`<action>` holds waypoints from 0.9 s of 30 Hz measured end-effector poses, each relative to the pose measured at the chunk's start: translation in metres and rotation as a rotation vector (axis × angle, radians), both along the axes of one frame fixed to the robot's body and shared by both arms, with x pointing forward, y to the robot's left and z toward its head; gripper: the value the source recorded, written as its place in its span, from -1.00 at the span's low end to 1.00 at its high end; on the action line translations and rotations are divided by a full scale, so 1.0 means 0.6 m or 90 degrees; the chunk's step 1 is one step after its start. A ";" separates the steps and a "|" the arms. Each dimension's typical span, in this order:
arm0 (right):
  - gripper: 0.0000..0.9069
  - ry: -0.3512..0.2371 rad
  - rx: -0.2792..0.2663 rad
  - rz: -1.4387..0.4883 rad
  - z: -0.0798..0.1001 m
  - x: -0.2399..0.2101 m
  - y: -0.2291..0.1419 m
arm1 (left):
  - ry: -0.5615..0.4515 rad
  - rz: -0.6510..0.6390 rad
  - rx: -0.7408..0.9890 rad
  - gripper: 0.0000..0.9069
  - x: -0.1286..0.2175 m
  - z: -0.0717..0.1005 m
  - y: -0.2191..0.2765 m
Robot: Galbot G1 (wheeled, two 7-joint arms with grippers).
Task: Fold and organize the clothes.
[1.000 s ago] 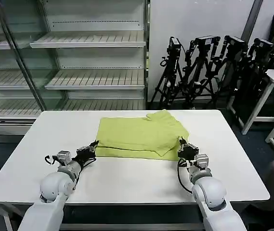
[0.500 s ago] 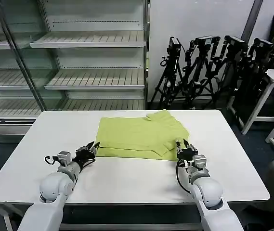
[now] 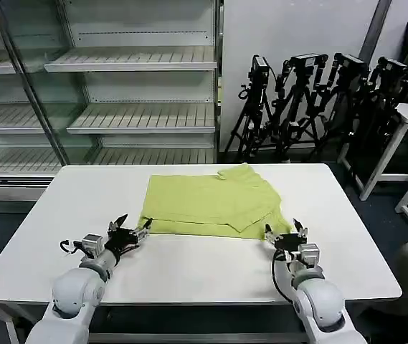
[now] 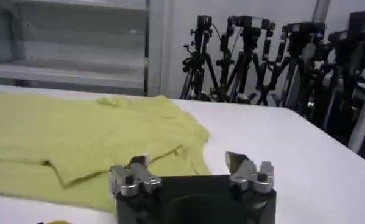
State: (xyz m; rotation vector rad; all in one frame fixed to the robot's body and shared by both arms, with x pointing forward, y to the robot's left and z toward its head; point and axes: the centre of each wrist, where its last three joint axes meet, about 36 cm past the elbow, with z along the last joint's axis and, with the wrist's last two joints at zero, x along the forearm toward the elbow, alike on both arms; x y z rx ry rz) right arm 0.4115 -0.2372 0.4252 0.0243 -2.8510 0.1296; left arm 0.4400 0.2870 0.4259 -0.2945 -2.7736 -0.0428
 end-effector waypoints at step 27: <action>-1.00 0.046 0.020 -0.007 -0.002 -0.036 -0.005 | 0.051 0.000 0.019 -0.98 -0.006 -0.012 -0.009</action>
